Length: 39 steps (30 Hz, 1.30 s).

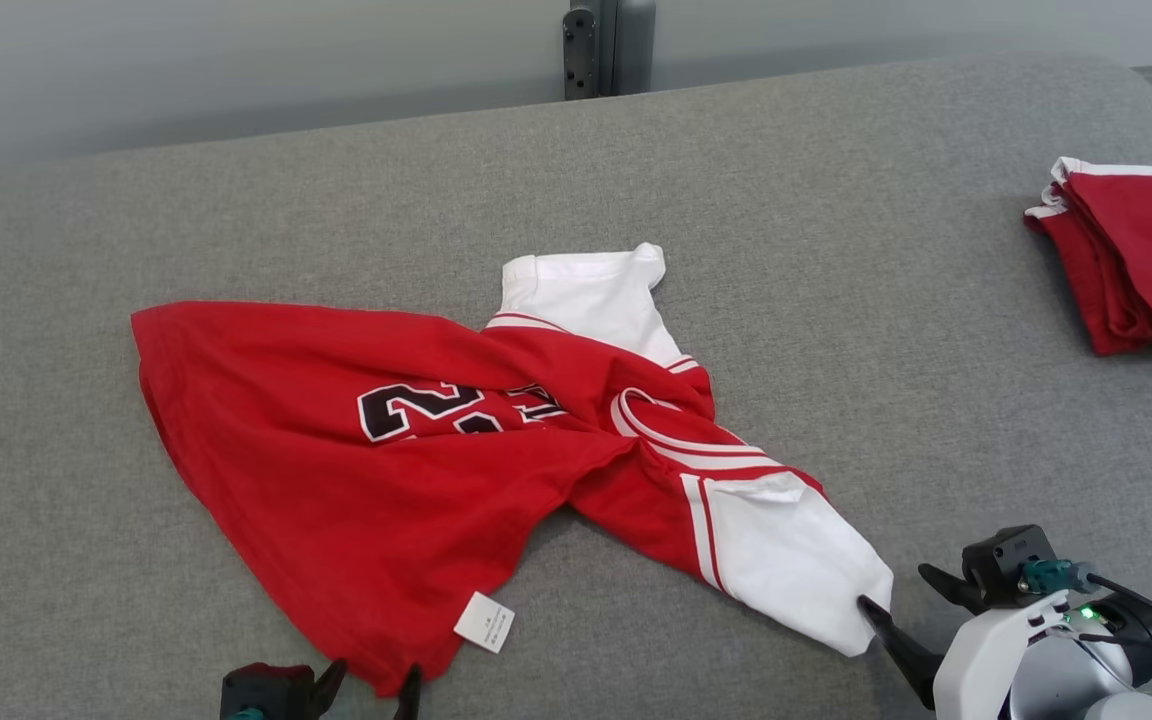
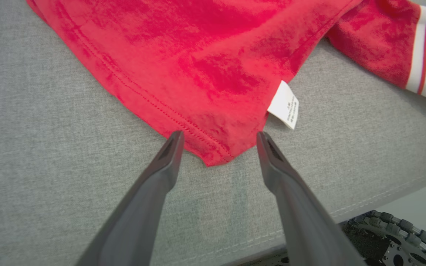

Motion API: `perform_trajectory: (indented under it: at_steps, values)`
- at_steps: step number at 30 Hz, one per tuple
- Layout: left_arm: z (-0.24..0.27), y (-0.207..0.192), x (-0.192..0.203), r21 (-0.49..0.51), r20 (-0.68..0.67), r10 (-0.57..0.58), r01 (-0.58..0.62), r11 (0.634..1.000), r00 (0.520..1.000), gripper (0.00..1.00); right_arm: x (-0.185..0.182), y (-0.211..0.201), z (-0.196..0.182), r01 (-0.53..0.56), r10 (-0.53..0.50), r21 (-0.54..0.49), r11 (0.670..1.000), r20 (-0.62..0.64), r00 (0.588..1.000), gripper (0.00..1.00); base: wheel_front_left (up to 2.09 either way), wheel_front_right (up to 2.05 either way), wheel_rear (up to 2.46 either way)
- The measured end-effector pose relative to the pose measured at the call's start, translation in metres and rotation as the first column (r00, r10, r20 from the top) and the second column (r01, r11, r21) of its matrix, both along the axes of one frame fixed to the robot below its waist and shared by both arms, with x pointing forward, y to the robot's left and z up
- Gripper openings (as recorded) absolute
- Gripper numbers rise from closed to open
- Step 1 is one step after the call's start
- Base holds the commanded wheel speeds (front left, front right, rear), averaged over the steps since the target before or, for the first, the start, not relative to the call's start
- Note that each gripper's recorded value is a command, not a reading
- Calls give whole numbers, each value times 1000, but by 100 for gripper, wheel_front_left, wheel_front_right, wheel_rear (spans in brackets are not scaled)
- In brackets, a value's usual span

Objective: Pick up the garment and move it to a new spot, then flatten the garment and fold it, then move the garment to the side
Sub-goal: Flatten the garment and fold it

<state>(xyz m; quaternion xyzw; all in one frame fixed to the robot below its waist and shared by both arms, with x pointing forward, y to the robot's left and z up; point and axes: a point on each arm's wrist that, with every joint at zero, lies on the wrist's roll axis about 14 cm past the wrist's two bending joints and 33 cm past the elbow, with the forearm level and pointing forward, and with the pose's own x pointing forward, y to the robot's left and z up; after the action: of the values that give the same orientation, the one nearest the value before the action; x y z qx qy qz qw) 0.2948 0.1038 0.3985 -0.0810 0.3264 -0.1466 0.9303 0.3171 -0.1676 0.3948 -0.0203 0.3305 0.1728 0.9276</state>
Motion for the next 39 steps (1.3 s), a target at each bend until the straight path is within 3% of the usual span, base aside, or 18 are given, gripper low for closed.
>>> perform_trajectory:
  at_steps: [8, 13, 15, 18, 25, 31, 33, 34, 35, 36, 37, 38, 39]
  values:
    - [-21, -1, 2, 7, -74, -16, 17, 1000, 997, 100, 9, 10, -21, -27, 28, 16, 999, -56, 998, 100, 0, 0, 0]
    - [-26, -3, -1, 5, -94, -20, 20, 1000, 995, 100, 10, 11, -23, -32, 33, 20, 999, -57, 998, 82, 0, 0, 0]
    - [-28, -3, -2, 5, -99, -22, 23, 1000, 995, 100, 10, 11, -24, -31, 33, 23, 999, -56, 998, 69, 0, 0, 0]
    - [-29, -5, -3, 0, -106, -26, 26, 1000, 994, 100, 10, 12, -24, -28, 29, 30, 999, -56, 998, 63, 0, 0, 0]
    - [-33, -5, -4, -1, -114, -26, 26, 1000, 993, 100, 9, 10, -25, -18, 20, 33, 999, -59, 998, 84, 0, 0, 0]
    - [-38, -6, -2, -2, -123, -30, 30, 1000, 992, 100, 11, 11, -27, -18, 20, 38, 999, -63, 998, 80, 0, 0, 0]
    - [-39, -7, -1, -5, -125, -28, 28, 1000, 992, 100, 11, 11, -28, -19, 22, 39, 999, -65, 998, 69, 0, 0, 0]
    - [-40, -7, -1, -10, -127, -28, 27, 1000, 991, 100, 11, 12, -29, -20, 23, 40, 999, -68, 997, 52, 0, 0, 0]
    - [-41, -7, 0, -11, -128, -27, 26, 1000, 991, 100, 12, 12, -29, -20, 23, 40, 999, -68, 997, 45, 0, 0, 0]
    - [-41, -8, 0, -12, -127, -27, 26, 1000, 992, 95, 13, 12, -30, -20, 23, 42, 999, -68, 997, 31, 0, 0, 0]
    - [-40, -9, 1, -16, -122, -31, 29, 999, 992, 63, 14, 14, -29, -22, 25, 47, 999, -65, 998, 11, 0, 0, 0]
    - [-40, -9, 2, -20, -118, -32, 29, 999, 993, 44, 14, 15, -29, -20, 23, 55, 998, -64, 998, 0, 0, 0, 0]
    - [-40, -9, 3, -20, -117, -31, 29, 999, 993, 15, 14, 16, -29, -18, 22, 62, 998, -62, 998, 0, 0, 0, 0]
